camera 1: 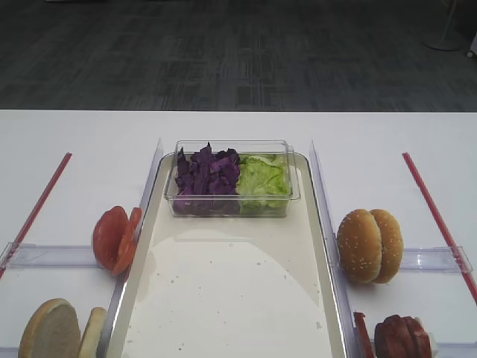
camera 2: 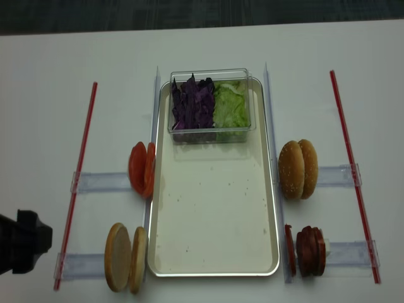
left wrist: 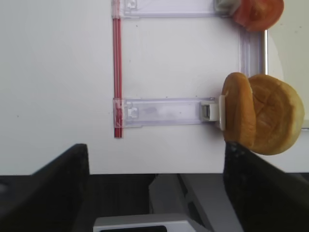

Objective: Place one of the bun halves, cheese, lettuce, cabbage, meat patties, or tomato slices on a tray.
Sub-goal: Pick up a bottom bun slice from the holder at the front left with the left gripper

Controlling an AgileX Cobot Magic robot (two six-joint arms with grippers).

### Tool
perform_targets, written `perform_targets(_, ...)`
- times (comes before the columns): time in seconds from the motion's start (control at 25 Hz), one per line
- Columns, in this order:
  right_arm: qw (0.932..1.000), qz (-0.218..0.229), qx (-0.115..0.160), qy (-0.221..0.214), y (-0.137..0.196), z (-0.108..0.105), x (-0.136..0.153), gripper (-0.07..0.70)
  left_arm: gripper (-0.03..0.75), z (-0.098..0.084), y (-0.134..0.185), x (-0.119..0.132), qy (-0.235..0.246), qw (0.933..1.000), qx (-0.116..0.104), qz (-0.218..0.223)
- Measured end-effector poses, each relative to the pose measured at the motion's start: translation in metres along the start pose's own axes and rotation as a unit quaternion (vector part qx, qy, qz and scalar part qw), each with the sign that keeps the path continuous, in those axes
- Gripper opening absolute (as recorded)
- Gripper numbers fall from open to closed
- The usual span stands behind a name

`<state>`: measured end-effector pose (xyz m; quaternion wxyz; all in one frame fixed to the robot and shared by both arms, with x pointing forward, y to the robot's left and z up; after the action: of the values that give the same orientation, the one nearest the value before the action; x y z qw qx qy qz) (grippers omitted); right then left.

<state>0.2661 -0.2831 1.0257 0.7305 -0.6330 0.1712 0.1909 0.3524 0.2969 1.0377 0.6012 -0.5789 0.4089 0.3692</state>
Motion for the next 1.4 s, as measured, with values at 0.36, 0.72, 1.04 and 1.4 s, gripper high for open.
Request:
perform_targets(0.36,1.0000,0.000,0.000,0.000,0.000,0.000,0.000,0.536,0.539,0.002,-0.022,0.025,0.004,0.9972,-0.002,0.074)
perform_targets(0.72,1.0000,0.000,0.001,0.000,0.000,0.000,0.000,0.536,0.539,0.002,-0.026,0.037,0.004,0.9946,-0.002,0.104)
perform_targets(1.04,1.0000,0.000,0.001,0.000,0.000,0.000,0.000,0.536,0.531,-0.005,-0.027,0.038,0.032,0.9941,-0.009,0.103)
perform_targets(1.4,1.0000,0.000,0.001,0.000,0.000,0.000,0.000,0.536,0.529,-0.039,-0.025,0.038,0.066,0.9904,0.046,0.113)
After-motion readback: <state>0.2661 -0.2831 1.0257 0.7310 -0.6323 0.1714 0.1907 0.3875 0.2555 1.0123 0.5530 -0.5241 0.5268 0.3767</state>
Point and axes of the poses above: a point on each arm's last joint axis where the gripper is mounted, x pointing out along that axis toward the gripper, z along the wrist's bending axis when the last joint is at zero, y = z × x, the point moved 4 cm from there along x, pointing out along that axis toward the gripper, and after that the axes turned 5 degrees about x, right-handed, at the moved point
